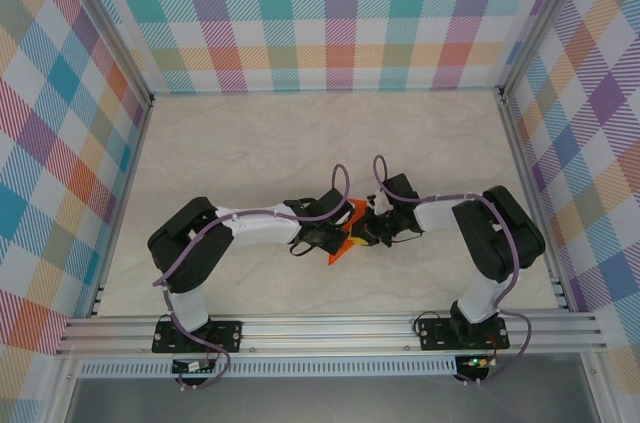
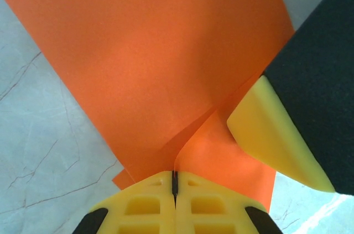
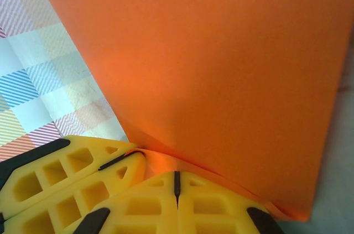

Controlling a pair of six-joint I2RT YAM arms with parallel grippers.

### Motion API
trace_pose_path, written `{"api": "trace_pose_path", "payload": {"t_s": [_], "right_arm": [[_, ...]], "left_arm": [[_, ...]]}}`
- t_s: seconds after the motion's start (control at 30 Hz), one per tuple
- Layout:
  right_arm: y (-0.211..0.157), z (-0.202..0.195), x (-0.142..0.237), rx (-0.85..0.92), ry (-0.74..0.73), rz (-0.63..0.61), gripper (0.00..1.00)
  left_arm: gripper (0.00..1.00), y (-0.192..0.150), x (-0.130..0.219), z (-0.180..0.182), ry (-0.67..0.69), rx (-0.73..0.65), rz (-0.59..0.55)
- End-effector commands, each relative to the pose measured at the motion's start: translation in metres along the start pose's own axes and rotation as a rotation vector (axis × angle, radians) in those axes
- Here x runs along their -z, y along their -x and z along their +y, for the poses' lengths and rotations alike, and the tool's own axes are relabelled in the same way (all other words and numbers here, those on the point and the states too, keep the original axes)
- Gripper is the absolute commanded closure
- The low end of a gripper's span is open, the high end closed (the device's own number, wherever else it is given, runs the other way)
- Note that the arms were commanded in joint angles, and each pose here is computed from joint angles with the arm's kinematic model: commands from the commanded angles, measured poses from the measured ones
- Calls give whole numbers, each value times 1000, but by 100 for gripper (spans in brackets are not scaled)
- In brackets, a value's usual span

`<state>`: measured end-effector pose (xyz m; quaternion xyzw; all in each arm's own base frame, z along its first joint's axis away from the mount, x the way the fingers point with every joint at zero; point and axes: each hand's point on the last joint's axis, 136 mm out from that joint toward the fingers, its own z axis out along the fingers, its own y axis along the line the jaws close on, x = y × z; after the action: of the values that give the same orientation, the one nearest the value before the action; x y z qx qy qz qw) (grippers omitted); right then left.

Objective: Fold a paper plane with a square sheet of paper (pick it up from the middle)
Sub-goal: Third fold the triangle at the center of the table.

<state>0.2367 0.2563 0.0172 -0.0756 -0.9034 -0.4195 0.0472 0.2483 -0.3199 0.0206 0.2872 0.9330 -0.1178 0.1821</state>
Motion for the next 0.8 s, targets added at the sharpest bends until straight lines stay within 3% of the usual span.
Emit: {"api": "trace_pose_path", "payload": {"t_s": [0.0, 0.3, 0.77], "right_arm": [[-4, -12, -7, -6, -22, 17, 97], [17, 17, 21, 76, -64, -66, 92], [44, -19, 3, 57, -267, -31, 96]], "left_arm": [[100, -10, 1, 14, 40, 17, 20], [100, -8, 6, 12, 30, 15, 6], [100, -2, 11, 15, 37, 16, -13]]}}
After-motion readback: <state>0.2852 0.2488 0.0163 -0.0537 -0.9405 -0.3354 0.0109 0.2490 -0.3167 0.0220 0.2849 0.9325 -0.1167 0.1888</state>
